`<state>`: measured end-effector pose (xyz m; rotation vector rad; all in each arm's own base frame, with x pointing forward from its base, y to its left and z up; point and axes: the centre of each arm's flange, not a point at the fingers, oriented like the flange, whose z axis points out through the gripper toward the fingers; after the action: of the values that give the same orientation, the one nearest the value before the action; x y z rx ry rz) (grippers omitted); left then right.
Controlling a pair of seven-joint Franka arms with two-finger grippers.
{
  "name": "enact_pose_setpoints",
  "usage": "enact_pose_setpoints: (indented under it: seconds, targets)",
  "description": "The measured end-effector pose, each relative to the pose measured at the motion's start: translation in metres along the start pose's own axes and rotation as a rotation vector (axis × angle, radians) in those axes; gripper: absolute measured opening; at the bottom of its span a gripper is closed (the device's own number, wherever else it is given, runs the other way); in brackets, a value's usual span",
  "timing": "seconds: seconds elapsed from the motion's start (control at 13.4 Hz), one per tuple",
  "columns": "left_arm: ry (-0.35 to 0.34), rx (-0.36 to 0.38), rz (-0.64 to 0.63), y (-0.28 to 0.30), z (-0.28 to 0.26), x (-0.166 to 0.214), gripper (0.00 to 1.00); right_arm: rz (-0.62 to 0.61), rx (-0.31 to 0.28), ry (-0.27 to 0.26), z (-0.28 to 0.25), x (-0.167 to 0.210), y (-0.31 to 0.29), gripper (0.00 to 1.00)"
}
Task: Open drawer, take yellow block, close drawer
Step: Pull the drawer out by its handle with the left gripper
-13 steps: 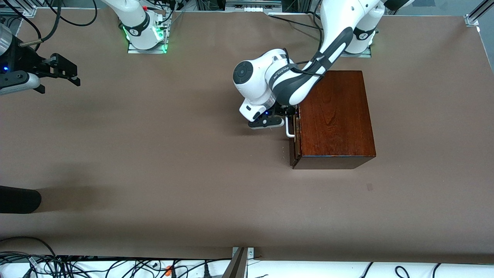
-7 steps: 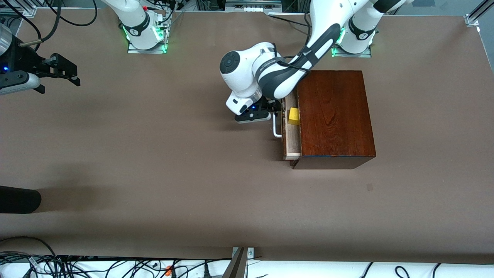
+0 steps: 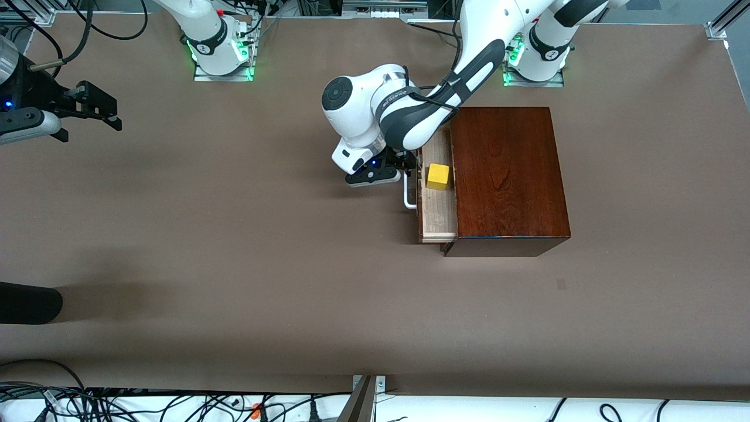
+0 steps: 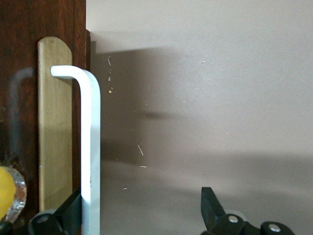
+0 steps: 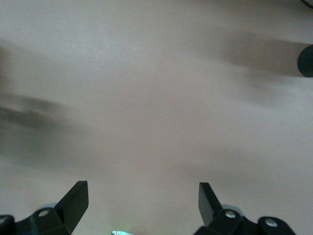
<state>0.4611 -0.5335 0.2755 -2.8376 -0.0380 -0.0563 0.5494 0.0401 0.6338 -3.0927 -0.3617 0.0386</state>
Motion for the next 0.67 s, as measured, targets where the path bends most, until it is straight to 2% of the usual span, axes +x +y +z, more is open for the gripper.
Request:
enact_pose_setpoints:
  seconds: [0.45,0.67]
  targets:
    - [0.001,-0.013,-0.004,0.017,-0.005,0.0,1.0,0.001,0.0,0.0,0.0,0.0,0.001,1.0]
    - [0.024,-0.083,-0.004,0.039,-0.018,-0.004,1.0,0.002,0.0,0.0,0.0,0.0,0.001,1.0]
